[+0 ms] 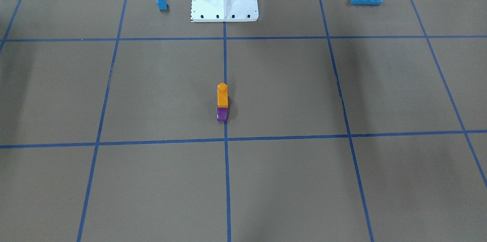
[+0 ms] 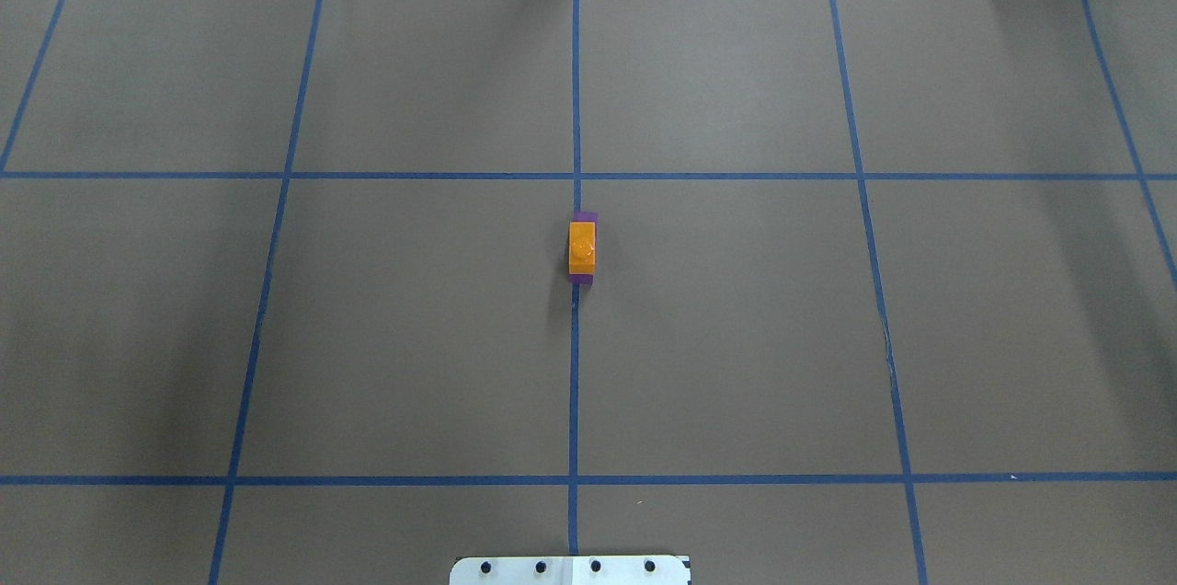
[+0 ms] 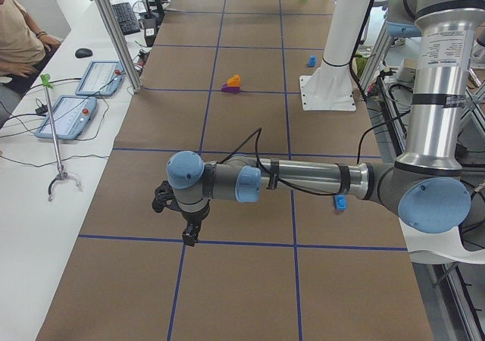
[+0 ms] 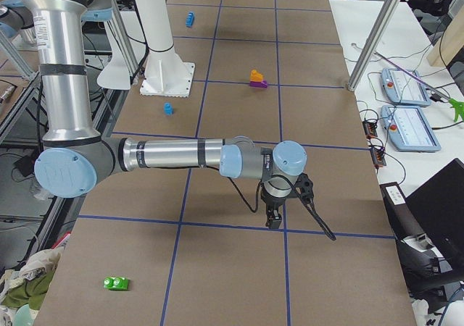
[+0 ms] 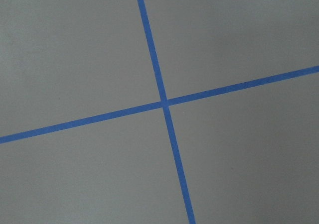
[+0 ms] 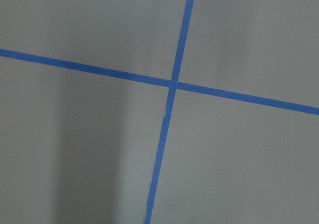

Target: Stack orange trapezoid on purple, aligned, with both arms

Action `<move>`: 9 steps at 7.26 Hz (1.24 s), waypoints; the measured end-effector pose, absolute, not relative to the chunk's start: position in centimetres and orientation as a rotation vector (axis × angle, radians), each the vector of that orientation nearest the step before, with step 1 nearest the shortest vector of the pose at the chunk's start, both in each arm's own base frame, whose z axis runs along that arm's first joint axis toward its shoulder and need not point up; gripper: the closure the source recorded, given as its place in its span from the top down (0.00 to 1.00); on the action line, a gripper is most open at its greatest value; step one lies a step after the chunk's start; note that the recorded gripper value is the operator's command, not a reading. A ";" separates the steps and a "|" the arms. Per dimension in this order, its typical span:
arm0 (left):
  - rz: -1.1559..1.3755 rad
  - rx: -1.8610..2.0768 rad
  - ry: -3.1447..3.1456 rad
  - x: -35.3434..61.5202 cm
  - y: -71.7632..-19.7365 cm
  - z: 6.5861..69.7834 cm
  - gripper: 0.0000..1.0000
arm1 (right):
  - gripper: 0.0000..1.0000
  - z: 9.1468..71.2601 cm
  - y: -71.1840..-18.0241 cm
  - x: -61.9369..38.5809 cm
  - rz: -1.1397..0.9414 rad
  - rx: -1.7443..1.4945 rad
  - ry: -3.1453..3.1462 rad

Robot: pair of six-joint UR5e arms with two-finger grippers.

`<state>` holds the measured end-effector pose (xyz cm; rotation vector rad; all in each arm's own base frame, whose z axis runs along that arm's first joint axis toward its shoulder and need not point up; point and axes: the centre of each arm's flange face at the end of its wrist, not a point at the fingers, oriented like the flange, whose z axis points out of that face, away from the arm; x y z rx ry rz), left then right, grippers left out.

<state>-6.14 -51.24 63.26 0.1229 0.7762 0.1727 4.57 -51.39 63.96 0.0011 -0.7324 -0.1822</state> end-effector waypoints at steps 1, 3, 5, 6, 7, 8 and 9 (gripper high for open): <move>0.160 0.122 0.776 -6.2 -51.2 63.1 1.00 | 1.00 64.0 -51.4 4.6 -0.181 0.000 -0.731; 0.137 0.128 0.775 -6.2 -51.3 62.2 1.00 | 1.00 64.0 -51.5 4.6 -0.174 -0.002 -0.730; 0.138 0.139 0.775 -6.2 -51.1 61.6 1.00 | 1.00 63.9 -51.5 4.6 -0.167 -0.005 -0.732; 0.139 0.141 0.770 -6.3 -50.4 61.5 1.00 | 1.00 63.9 -51.6 4.5 -0.167 -0.005 -0.733; 0.141 0.142 0.763 -6.3 -49.6 61.4 1.00 | 1.00 63.7 -51.6 4.5 -0.168 -0.001 -0.734; 0.143 0.146 0.759 -6.3 -49.2 61.2 1.00 | 1.00 63.5 -51.7 4.5 -0.169 0.002 -0.735; 0.143 0.144 0.758 -6.3 -49.0 61.3 1.00 | 1.00 63.6 -51.6 4.5 -0.168 0.001 -0.737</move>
